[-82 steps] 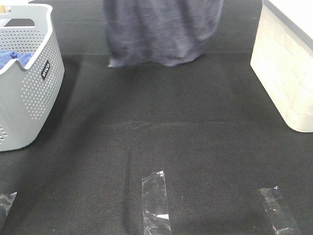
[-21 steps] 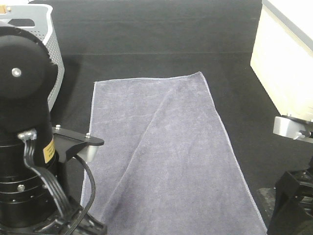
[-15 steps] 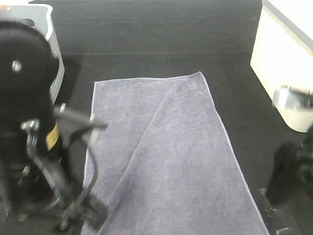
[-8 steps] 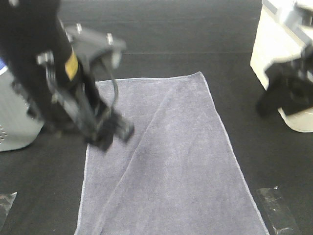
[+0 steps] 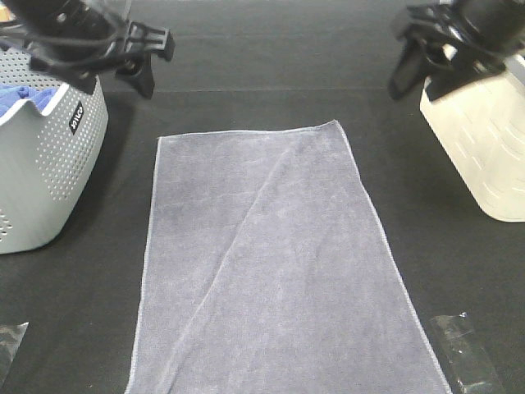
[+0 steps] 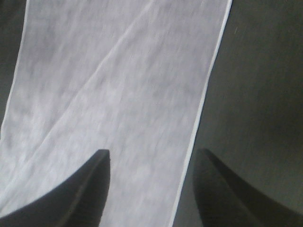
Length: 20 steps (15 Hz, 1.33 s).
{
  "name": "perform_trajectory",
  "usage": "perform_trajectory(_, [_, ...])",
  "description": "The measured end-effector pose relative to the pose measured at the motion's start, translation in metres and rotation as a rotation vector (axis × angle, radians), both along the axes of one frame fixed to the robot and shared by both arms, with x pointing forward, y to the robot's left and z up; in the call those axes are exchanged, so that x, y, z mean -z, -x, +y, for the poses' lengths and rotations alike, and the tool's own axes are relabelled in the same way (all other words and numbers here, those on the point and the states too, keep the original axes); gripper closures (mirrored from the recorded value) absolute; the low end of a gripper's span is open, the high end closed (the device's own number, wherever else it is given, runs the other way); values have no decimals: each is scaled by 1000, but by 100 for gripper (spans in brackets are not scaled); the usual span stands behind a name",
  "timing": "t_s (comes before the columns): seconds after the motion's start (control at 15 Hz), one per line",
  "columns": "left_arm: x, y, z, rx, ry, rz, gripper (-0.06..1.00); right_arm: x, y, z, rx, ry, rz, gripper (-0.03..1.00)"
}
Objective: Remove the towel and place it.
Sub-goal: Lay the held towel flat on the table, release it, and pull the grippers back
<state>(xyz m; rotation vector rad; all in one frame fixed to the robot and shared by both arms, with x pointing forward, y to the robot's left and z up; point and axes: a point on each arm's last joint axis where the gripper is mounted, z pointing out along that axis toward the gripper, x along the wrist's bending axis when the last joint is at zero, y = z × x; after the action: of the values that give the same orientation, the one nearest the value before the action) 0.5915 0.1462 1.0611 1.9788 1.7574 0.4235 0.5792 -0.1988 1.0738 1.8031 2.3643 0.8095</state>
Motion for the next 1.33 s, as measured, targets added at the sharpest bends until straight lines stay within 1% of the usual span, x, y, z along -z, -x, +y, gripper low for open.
perform_trajectory(0.27, [30,-69,-5,-37,30,67,31,7,-58,12,-5,2,-47,48])
perform_trajectory(0.4, [56,-100,-16,-32,14,107,31,22,-87,18,-10,9,-53,49])
perform_trajectory(0.47, [63,-111,-21,-32,14,117,31,30,-99,20,-11,12,-53,49])
perform_trajectory(0.53, [81,-129,-27,-32,0,145,31,46,-116,23,-19,21,-55,49])
perform_trajectory(0.6, [94,-138,-30,-34,-22,159,31,55,-125,25,-26,28,-59,49])
perform_trajectory(0.67, [101,-146,-32,-34,-30,155,31,65,-133,26,-32,32,-58,49])
perform_trajectory(0.8, [111,-158,-32,-59,-16,138,31,90,-148,29,-34,42,-54,49])
perform_trajectory(1.0, [128,-168,-19,-95,1,151,31,125,-168,31,-12,49,-86,49])
perform_trajectory(1.07, [131,-170,-15,-103,0,156,31,137,-173,32,-4,51,-95,49])
perform_trajectory(1.13, [131,-170,-15,-103,0,156,31,137,-173,32,-4,51,-95,49])
perform_trajectory(1.33, [131,-170,-14,-106,0,156,31,164,-183,32,23,53,-128,49])
